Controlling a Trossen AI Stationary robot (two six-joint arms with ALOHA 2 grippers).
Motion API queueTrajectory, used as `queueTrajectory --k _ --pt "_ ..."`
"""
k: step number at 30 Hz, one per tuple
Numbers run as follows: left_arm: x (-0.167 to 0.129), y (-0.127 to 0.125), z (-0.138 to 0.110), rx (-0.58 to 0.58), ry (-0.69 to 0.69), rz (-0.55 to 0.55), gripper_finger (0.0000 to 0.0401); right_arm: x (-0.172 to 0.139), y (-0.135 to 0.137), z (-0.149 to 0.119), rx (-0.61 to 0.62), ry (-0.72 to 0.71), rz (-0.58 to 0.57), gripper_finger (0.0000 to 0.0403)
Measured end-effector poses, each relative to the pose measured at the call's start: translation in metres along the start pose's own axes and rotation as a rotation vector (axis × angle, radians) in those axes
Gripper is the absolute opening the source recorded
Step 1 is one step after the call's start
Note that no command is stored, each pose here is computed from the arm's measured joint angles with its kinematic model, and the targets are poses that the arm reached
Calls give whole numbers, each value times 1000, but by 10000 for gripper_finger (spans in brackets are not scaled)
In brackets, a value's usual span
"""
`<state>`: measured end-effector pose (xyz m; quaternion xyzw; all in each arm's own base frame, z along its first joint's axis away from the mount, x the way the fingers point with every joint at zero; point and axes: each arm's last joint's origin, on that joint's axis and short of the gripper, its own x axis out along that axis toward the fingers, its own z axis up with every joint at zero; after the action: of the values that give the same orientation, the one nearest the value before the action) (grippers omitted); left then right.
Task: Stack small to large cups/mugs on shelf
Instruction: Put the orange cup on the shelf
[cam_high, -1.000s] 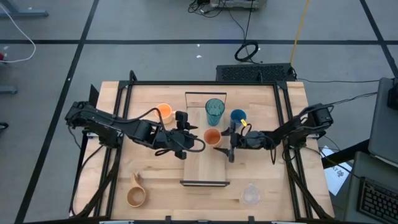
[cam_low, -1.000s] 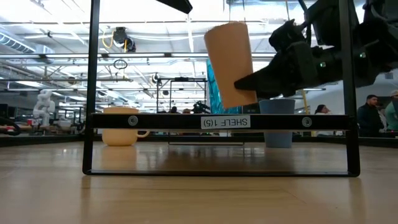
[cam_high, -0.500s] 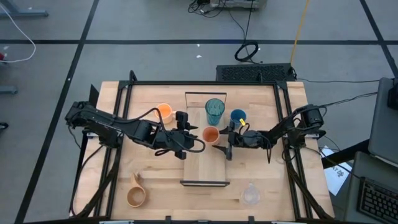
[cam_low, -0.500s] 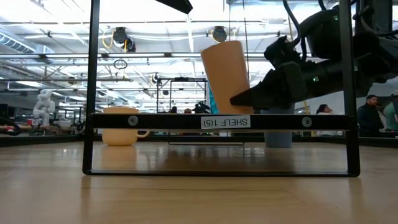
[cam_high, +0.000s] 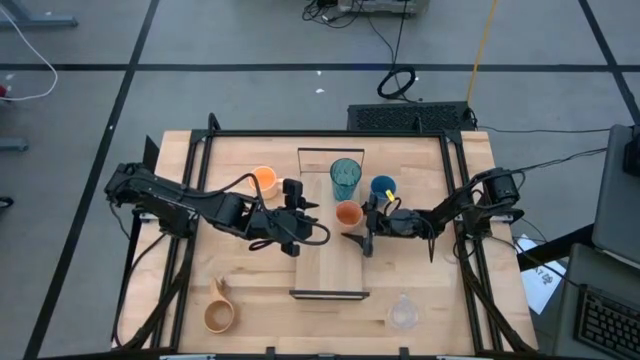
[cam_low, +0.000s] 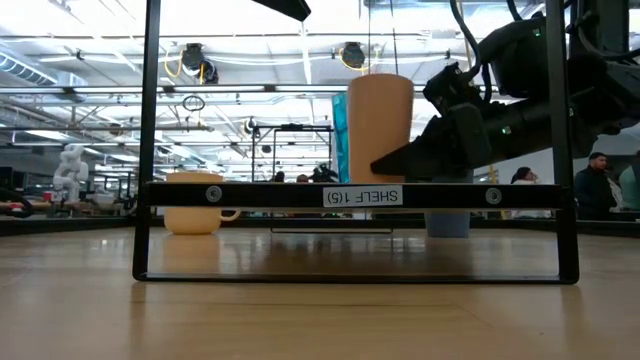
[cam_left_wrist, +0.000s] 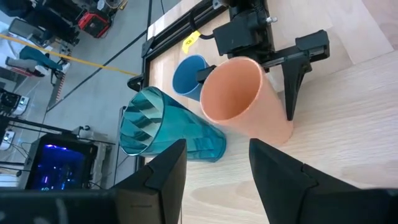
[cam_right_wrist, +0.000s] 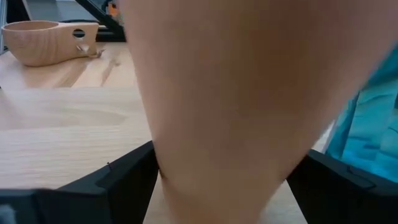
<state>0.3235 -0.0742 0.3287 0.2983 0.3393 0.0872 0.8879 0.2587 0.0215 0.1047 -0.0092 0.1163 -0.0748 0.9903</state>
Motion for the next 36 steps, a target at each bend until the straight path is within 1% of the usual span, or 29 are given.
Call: queueTrajectory --k 11,19,26,31,36 --pt "0 0 0 -5 0 0 177 0 0 0 5 -2 3 345" --pt "0 0 0 -6 2 0 177 -1 0 4 30 -10 3 345" --pt "0 0 -1 -7 6 -1 177 -6 -1 11 56 27 2 346" --pt "0 0 -1 -10 6 -1 177 -11 -2 20 61 22 4 346" --pt "0 -1 -1 -12 7 -2 177 -17 0 24 71 57 12 346"
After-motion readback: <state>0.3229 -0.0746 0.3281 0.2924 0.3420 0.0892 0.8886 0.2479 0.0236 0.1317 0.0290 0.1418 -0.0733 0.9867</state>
